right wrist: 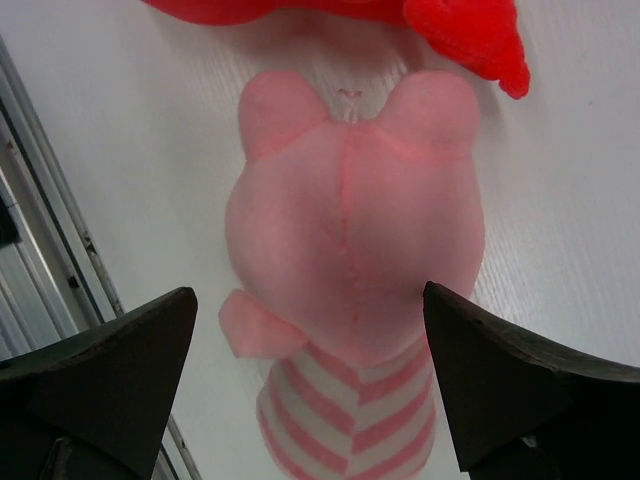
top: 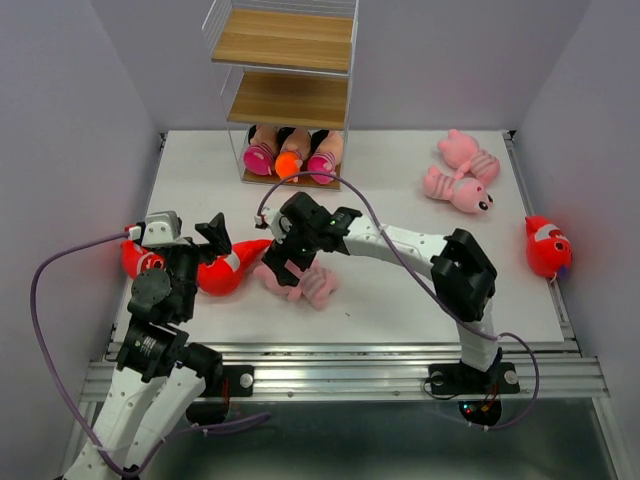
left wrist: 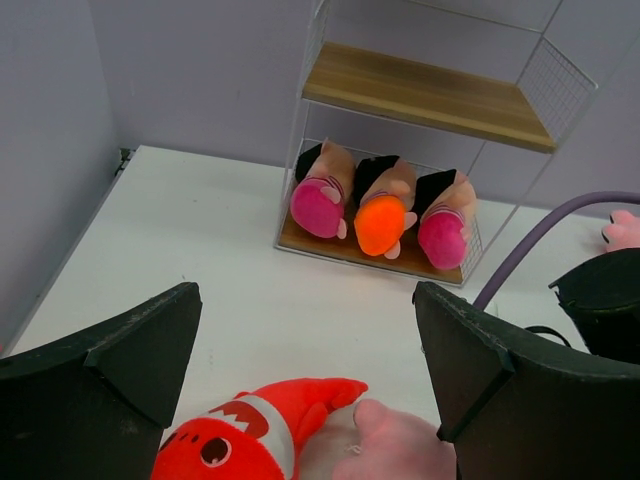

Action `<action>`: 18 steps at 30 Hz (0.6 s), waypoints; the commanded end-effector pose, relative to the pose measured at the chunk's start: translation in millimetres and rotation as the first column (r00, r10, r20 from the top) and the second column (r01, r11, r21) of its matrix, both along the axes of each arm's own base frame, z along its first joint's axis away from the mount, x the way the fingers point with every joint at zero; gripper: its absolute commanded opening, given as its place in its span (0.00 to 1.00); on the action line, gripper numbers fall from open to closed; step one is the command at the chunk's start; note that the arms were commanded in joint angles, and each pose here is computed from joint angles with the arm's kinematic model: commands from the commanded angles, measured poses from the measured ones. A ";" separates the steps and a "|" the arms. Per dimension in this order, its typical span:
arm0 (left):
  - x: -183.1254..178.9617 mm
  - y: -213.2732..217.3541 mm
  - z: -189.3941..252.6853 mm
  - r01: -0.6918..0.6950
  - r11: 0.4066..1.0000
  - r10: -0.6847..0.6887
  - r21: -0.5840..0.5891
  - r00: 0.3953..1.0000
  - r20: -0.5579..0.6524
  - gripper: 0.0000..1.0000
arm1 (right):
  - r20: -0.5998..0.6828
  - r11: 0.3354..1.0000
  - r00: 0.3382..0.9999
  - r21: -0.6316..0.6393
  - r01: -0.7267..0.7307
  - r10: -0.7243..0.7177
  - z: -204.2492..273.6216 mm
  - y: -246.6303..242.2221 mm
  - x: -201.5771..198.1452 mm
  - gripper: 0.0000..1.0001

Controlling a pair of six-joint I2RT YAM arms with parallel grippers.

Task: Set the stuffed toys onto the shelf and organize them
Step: Grab a stuffed toy with the right arm

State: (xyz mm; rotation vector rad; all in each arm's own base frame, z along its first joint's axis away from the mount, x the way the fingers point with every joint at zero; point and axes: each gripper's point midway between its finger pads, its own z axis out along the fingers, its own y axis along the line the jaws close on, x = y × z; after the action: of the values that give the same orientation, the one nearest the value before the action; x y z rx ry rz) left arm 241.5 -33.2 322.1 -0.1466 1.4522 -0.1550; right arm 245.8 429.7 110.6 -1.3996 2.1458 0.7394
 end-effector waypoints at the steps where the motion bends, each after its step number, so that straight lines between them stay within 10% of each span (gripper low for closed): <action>1: -1.1 4.2 10.9 -0.018 1.000 0.018 -0.004 0.998 0.052 0.99 | 0.070 0.996 0.994 0.032 0.085 -0.087 3.4 17.3 27.7 1.00; 8: -0.7 4.7 10.2 -0.022 1.000 0.022 -0.002 0.998 0.052 0.99 | 0.126 0.986 0.981 -0.058 0.157 -0.148 -30.0 11.0 48.4 0.92; 11: 0.9 1.8 9.4 -0.009 1.000 0.009 0.001 0.999 0.050 0.99 | 0.107 0.989 0.987 -0.076 0.130 -0.122 -36.2 7.4 41.6 0.47; 16: 5.1 -16.5 7.6 0.082 0.996 -0.083 0.022 0.995 0.048 0.99 | 0.120 0.995 0.991 -0.066 0.071 -0.063 -20.6 -4.7 28.7 0.01; 18: 5.7 -31.3 9.3 0.158 0.987 -0.159 0.024 0.985 0.061 0.99 | 0.139 0.998 0.989 -0.022 0.058 -0.055 3.7 -10.7 27.8 0.01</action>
State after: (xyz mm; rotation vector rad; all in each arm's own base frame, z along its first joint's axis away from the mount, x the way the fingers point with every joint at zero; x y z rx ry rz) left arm 244.0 -43.7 319.4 -0.0989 1.4554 -0.1900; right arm 274.4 428.0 71.5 -1.3473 2.1895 0.5581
